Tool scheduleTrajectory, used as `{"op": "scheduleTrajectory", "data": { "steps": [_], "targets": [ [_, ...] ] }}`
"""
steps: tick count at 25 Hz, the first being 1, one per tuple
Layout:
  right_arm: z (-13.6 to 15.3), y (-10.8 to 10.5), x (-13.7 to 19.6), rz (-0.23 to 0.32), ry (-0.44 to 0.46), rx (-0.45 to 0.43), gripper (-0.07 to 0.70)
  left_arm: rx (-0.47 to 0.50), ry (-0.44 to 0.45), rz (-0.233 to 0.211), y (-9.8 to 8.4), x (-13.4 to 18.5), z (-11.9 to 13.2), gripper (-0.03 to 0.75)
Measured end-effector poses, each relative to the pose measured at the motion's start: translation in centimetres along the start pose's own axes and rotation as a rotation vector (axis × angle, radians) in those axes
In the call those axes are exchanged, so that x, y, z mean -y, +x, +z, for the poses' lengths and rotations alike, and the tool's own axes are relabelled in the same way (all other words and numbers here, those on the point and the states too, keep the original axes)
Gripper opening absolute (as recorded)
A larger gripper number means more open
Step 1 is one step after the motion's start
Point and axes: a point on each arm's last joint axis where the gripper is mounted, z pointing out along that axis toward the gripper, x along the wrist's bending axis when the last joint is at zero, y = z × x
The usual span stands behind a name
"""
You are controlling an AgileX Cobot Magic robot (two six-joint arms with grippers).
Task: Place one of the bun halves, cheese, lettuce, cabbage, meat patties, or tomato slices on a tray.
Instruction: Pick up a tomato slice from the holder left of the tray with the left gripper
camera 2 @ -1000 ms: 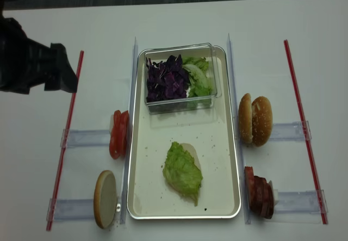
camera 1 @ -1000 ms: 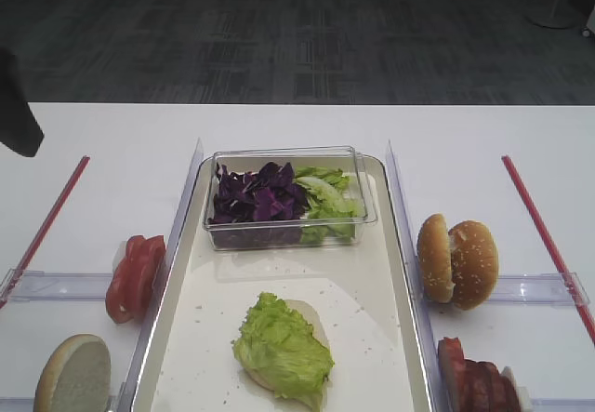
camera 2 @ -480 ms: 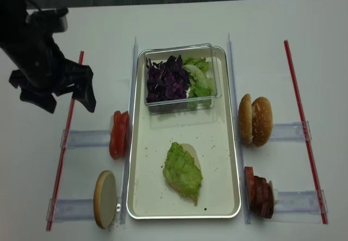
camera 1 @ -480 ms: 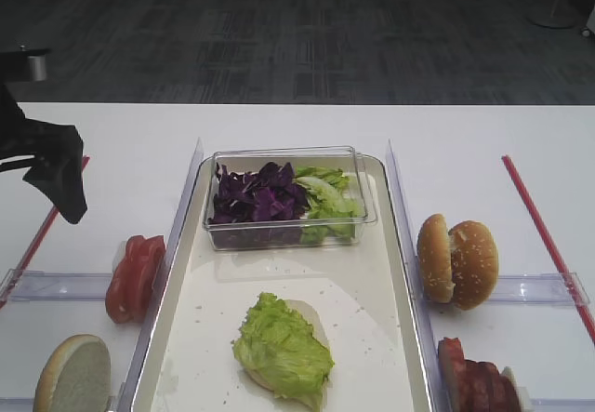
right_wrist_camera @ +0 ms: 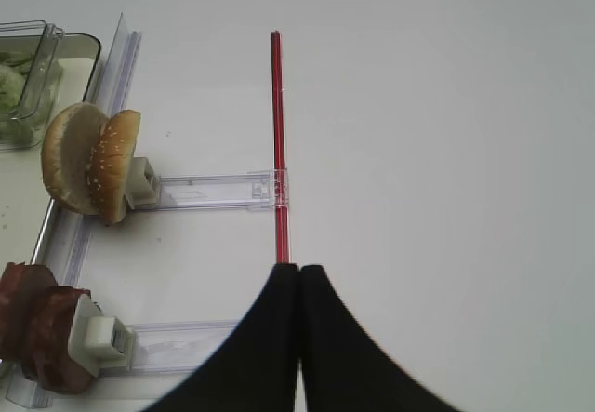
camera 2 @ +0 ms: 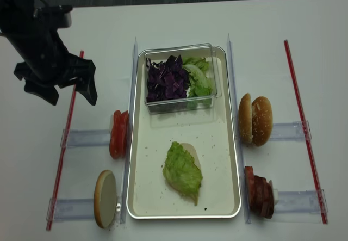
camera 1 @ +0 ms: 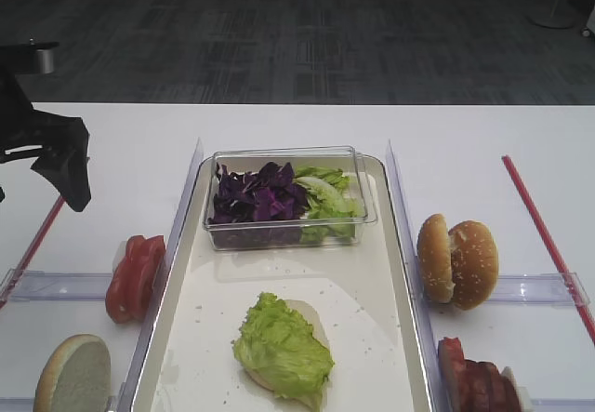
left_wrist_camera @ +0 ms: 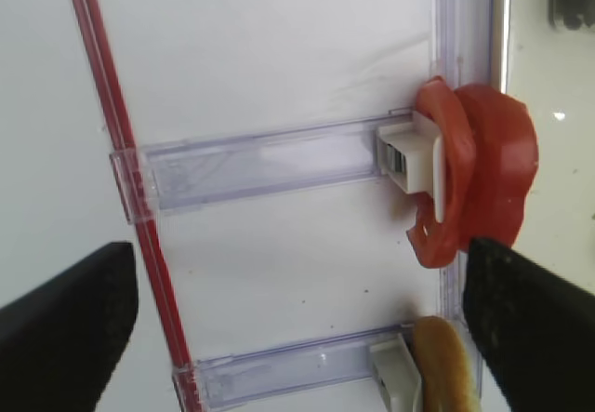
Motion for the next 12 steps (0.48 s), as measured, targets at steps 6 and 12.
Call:
{"op": "scheduleTrajectory", "data": {
  "steps": [6, 12],
  "targets": [
    [0.00, 0.00, 0.00, 0.000, 0.000, 0.000, 0.364, 0.000, 0.000, 0.002, 0.00, 0.00, 0.00, 0.650],
    [0.00, 0.00, 0.00, -0.005, 0.000, 0.000, 0.364, 0.024, -0.002, -0.007, -0.22, -0.02, 0.00, 0.650]
  ]
}}
